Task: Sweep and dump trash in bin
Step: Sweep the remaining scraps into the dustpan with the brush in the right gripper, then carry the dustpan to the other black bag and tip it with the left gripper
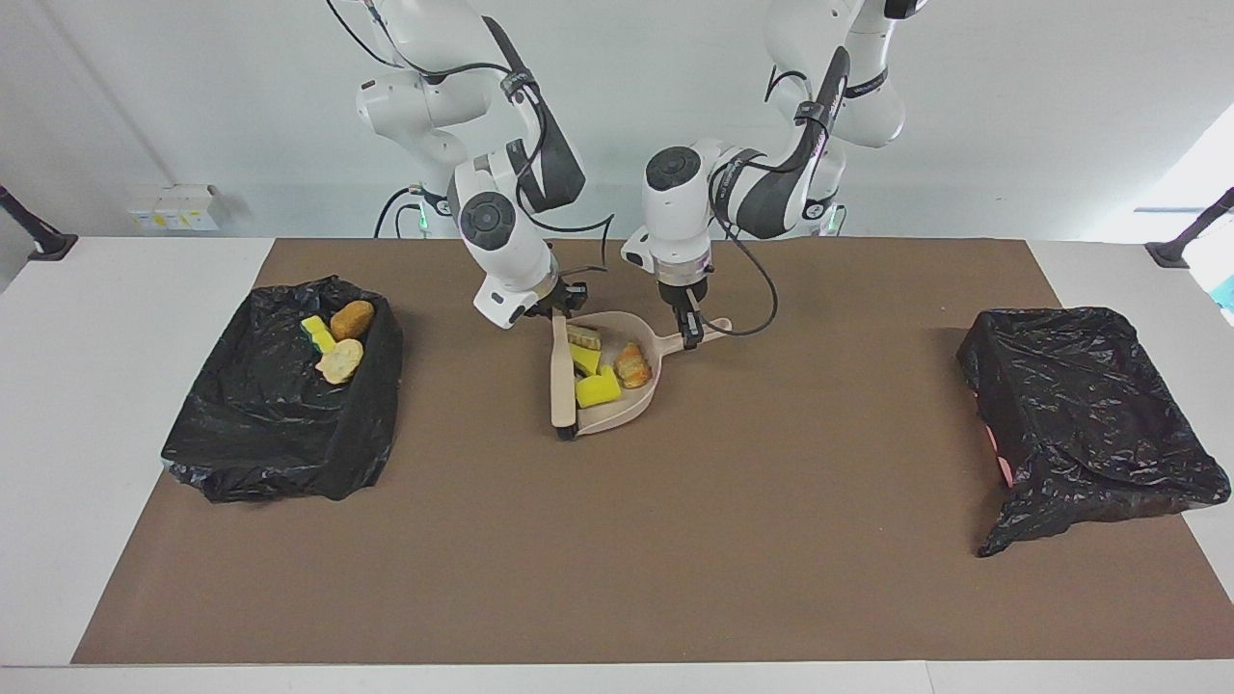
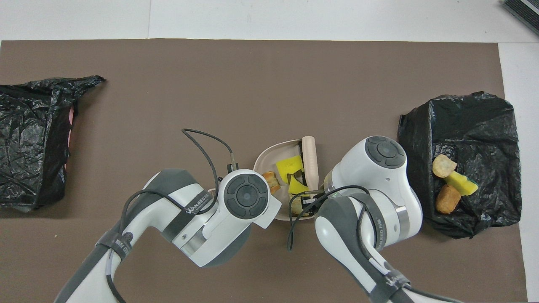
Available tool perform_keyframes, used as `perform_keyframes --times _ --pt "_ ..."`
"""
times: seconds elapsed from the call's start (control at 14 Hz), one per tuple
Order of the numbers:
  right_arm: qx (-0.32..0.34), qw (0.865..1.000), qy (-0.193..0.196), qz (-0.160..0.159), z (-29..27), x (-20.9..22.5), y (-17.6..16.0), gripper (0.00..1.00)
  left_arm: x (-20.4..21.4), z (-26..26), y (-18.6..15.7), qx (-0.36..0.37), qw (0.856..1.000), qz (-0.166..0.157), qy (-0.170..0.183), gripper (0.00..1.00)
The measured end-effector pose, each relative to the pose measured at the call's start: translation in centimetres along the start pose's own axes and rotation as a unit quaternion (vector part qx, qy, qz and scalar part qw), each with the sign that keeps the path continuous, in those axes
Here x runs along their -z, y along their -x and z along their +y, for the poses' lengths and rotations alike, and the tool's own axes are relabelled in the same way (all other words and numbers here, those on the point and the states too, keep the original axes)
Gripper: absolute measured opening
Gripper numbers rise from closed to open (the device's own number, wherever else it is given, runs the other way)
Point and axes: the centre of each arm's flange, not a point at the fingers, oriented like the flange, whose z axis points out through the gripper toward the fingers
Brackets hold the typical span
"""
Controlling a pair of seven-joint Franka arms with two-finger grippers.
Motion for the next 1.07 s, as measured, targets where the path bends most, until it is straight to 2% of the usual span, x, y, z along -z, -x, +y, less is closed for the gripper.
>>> perform_keyframes --times 0.21,0.43,0.57,0.71,0.86,1.07 --pt "0.01 1.0 -0.011 -0.009 -1.1 4.7 0.4 0.27 -0.1 -0.3 0.1 0.003 1.0 0.009 -0.006 0.31" --pt "0.015 1.0 0.009 -0.005 -0.1 9.0 2.6 0.27 -0.3 -1.7 1.3 0.017 1.0 0.012 -0.006 0.31" --pt "0.007 1.0 0.025 0.0 0.9 11.9 5.0 0.27 -0.6 -2.7 2.2 0.02 1.0 0.02 -0.001 0.31" --pt "-0.007 0.999 0.041 -0.006 1.2 14.5 8.8 0.27 -1.1 -4.5 3.8 0.016 0.999 0.04 0.014 0.31" --pt "-0.015 0.999 0.051 -0.005 0.8 14.2 12.1 0.27 -1.1 -7.0 6.1 0.014 0.998 0.063 0.025 0.31" --pt "-0.01 0.997 0.07 -0.002 -0.4 10.9 16.3 0.27 0.0 -10.9 10.0 0.029 0.995 0.091 0.028 0.31"
